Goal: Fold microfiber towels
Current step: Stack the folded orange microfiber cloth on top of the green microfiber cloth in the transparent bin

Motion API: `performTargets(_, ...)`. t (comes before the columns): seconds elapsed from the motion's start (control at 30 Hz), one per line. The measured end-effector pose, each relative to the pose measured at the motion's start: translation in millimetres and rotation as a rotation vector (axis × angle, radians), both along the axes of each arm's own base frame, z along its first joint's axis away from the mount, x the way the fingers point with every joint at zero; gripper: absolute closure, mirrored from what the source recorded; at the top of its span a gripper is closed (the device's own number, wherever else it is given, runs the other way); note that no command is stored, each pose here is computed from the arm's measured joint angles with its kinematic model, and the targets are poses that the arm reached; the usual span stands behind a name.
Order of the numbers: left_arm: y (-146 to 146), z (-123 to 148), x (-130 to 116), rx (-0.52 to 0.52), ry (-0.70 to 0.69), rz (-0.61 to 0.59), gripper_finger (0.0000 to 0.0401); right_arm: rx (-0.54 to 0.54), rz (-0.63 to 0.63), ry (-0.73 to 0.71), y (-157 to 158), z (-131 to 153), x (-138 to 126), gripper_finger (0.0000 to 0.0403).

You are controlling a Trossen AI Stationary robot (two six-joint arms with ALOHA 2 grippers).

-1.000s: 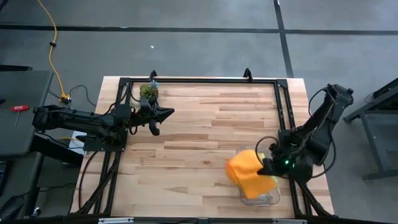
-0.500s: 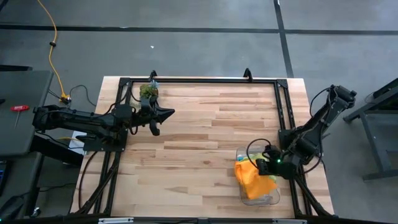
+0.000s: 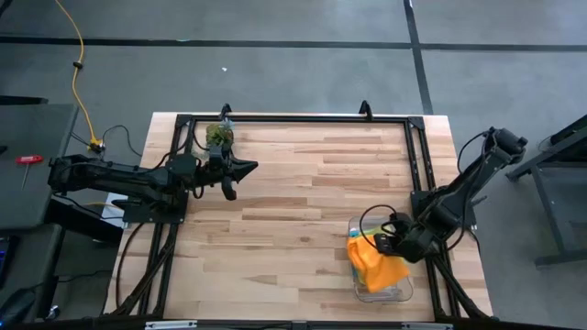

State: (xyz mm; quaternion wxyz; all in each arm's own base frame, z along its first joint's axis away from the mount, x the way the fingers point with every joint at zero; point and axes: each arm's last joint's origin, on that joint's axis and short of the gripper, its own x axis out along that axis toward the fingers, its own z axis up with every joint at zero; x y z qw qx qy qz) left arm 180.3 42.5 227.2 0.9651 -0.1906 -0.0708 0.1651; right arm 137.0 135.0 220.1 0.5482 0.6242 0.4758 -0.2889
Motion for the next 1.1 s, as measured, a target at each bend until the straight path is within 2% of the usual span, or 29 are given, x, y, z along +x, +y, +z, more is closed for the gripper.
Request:
performTargets(0.17, 0, 0, 0, -0.001, 0.0, -0.001, 0.0401, -0.016, -0.001, 0.043, 2, -7, 1, 0.0402)
performTargets(0.27, 0, 0, 0, -0.001, 0.001, -0.001, 0.0401, -0.011, -0.001, 0.046, 2, -7, 1, 0.0385)
performTargets(0.5, 0, 0, 0, 0.001, 0.001, -0.002, 0.0401, -0.045, 0.067, 0.085, -5, 2, -7, 0.0266)
performTargets(0.63, 0, 0, 0, 0.001, 0.002, -0.002, 0.0401, -0.12, 0.112, 0.151, -19, 30, -22, 0.0208)
performTargets(0.73, 0, 0, 0, 0.001, 0.005, -0.002, 0.0401, -0.184, 0.148, 0.177, -31, 53, -33, 0.0187)
performTargets(0.87, 0, -2, 0, -0.004, 0.026, -0.005, 0.0401, -0.239, 0.194, 0.087, -37, 78, -35, 0.0184)
performTargets(0.97, 0, -3, 0, -0.005, 0.03, -0.005, 0.0401, -0.269, 0.275, -0.047, -32, 91, -27, 0.0199)
performTargets(1.03, 0, -3, 0, -0.005, 0.03, -0.005, 0.0401, -0.28, 0.344, -0.102, -24, 92, -16, 0.0233)
performTargets(1.1, 0, -3, 0, -0.005, 0.03, -0.005, 0.0401, -0.278, 0.433, -0.12, -14, 90, -1, 0.0291)
